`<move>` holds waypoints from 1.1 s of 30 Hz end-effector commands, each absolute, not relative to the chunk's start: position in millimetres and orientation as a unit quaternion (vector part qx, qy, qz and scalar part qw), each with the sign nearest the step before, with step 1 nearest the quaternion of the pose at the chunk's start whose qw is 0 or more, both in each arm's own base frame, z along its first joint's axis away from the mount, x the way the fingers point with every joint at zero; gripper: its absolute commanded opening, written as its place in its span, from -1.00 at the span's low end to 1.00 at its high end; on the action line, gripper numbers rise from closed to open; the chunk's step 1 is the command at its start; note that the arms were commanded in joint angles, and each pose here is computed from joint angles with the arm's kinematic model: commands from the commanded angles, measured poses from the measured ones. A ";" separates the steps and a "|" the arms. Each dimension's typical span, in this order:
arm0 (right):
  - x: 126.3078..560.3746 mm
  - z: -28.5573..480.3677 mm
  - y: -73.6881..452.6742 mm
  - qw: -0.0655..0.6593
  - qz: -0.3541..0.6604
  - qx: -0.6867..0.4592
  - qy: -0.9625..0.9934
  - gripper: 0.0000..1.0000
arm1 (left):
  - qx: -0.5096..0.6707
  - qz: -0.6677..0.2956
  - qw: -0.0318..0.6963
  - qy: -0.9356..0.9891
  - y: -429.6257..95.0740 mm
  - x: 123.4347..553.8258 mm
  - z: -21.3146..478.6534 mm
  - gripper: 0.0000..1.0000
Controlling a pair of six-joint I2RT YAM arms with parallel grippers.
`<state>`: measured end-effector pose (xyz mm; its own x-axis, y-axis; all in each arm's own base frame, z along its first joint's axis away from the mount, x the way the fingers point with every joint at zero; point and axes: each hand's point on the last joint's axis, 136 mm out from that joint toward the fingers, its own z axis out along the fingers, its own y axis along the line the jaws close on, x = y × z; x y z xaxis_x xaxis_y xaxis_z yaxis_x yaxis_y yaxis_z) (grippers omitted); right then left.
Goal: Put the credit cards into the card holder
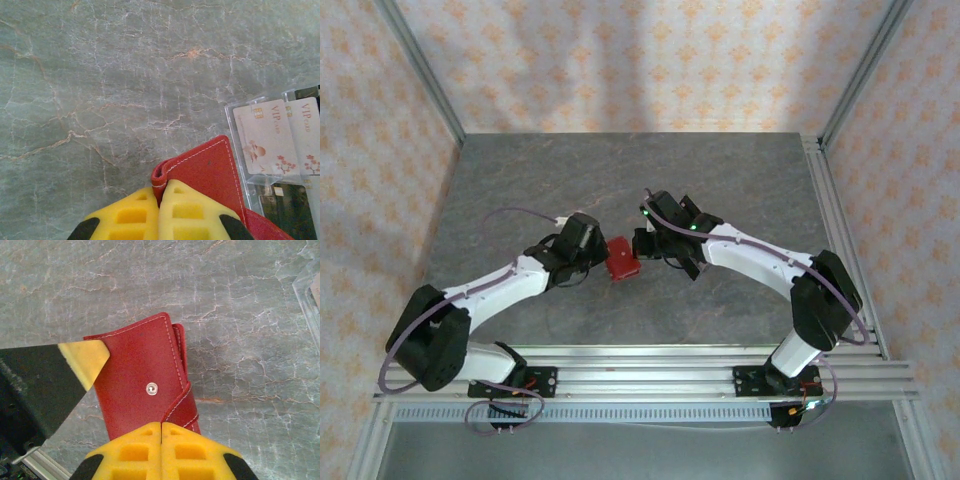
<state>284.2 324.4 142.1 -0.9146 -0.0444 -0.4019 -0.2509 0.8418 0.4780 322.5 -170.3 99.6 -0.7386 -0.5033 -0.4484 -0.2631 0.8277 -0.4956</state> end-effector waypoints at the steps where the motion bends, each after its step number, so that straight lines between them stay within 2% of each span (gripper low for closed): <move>1: 285.5 143.6 329.2 0.192 0.289 -0.067 0.935 -1.00 | -0.198 -0.175 0.295 0.918 -165.3 326.4 101.1 -0.72; 6: 284.0 140.5 329.7 0.188 0.293 -0.064 0.935 -1.00 | -0.189 -0.154 0.293 0.925 -159.6 324.8 98.9 -0.18; 12: 283.1 140.1 331.7 0.185 0.300 -0.061 0.934 -1.00 | -0.187 -0.154 0.287 0.927 -158.7 320.7 96.8 0.12; 19: 282.2 139.3 331.3 0.184 0.302 -0.059 0.934 -1.00 | -0.186 -0.176 0.286 0.924 -168.2 325.2 100.3 0.22; 33: 282.3 156.5 336.7 0.191 0.326 -0.057 0.924 -1.00 | -0.178 -0.208 0.280 0.920 -187.8 335.9 106.6 0.29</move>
